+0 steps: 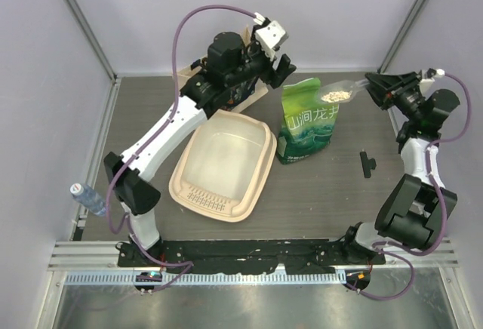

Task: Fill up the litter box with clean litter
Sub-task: Pour the cat litter into the litter box.

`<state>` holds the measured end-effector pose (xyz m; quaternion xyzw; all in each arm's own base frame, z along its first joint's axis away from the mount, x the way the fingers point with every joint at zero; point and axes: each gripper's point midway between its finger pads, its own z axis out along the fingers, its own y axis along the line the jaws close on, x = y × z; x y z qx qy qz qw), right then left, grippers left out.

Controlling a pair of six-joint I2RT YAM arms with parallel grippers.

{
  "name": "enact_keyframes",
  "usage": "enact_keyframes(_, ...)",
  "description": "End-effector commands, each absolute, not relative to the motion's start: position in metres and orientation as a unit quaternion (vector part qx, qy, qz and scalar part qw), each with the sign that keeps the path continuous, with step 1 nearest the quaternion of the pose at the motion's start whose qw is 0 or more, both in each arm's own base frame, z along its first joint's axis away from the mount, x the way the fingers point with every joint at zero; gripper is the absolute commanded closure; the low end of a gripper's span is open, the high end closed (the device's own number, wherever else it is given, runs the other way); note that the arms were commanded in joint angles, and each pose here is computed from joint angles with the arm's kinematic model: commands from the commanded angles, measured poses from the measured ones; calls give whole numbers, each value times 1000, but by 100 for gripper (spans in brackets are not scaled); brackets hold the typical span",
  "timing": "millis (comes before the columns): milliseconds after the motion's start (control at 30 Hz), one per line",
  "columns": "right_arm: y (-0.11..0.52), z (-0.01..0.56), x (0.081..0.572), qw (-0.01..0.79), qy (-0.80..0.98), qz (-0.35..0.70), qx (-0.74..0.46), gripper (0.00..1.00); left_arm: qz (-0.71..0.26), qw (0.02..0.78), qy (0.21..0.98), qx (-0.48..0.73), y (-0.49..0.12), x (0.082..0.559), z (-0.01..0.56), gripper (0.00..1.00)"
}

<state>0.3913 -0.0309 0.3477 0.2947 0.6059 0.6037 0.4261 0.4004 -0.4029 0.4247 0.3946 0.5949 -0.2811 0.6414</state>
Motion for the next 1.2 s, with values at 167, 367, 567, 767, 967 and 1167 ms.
enact_keyframes(167, 55, 354, 367, 402, 644, 624, 187, 99, -179, 703, 583, 366, -327, 391, 473, 22)
enact_keyframes(367, 94, 365, 362, 392, 662, 627, 124, 99, -135, 709, 597, 349, -284, 388, 473, 15)
enact_keyframes(567, 131, 353, 362, 359, 691, 622, 81, 99, -106, 707, 617, 328, -249, 387, 464, 14)
enact_keyframes(767, 164, 338, 371, 340, 731, 590, 39, 99, -90, 711, 624, 312, -224, 379, 457, 14)
enact_keyframes(967, 202, 318, 383, 337, 759, 558, -5, 99, -87, 715, 626, 299, -207, 372, 455, 14)
enact_keyframes(1167, 237, 296, 390, 322, 780, 536, -36, 99, -85, 721, 621, 296, -197, 367, 456, 14)
